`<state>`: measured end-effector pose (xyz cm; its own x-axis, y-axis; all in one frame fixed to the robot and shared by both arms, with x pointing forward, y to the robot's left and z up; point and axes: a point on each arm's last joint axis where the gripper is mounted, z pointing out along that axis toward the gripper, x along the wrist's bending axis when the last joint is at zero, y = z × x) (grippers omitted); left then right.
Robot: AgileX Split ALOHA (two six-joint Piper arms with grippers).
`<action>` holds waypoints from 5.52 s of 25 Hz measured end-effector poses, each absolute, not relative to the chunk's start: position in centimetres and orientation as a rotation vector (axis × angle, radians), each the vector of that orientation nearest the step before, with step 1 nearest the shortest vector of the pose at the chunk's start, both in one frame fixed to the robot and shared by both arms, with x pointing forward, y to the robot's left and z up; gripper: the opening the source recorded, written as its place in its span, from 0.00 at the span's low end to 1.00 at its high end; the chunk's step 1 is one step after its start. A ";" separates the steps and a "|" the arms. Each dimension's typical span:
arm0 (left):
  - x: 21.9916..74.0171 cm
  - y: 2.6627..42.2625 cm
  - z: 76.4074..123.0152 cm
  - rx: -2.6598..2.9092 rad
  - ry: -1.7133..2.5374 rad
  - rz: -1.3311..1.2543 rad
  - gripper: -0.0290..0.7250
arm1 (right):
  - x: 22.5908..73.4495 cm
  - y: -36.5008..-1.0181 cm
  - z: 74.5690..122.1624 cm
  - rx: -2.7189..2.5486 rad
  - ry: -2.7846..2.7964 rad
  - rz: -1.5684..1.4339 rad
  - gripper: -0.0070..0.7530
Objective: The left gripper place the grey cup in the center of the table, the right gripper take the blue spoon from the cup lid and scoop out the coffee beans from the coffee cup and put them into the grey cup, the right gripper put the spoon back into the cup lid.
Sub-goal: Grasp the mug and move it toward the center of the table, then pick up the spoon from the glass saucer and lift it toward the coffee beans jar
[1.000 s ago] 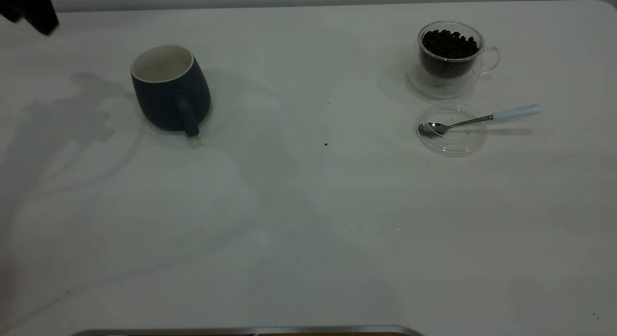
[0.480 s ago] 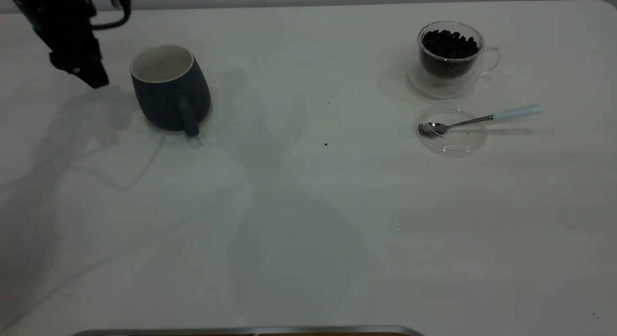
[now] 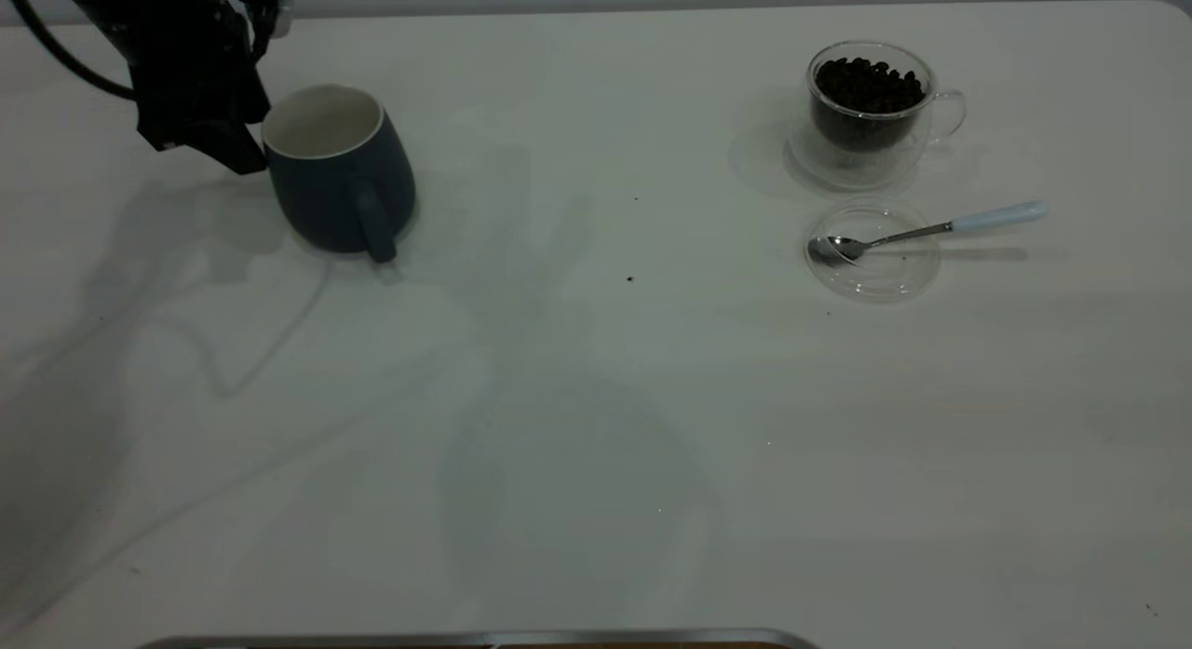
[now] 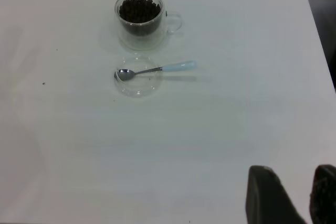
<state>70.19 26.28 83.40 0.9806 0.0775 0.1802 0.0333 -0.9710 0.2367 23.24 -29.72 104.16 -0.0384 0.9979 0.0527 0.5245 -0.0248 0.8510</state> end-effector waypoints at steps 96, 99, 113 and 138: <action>26.2 29.5 103.3 1.987 1.682 0.535 0.76 | 23.2 -29.7 104.2 1.613 1.627 0.966 0.32; 24.9 29.6 103.5 1.923 1.630 0.605 0.76 | 23.2 -29.7 104.2 1.613 1.627 0.966 0.32; 22.2 29.7 103.3 1.730 1.636 0.788 0.76 | 23.2 -29.7 104.2 1.613 1.627 0.966 0.32; 22.2 29.7 103.3 1.732 1.633 0.786 0.76 | 23.2 -29.5 104.2 1.620 1.638 0.999 0.32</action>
<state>22.21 29.68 103.27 0.0564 0.9984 0.0051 0.6265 -0.0393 0.7784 23.22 -29.46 104.17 -0.0556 0.9953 0.0796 0.5262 -0.0385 0.8495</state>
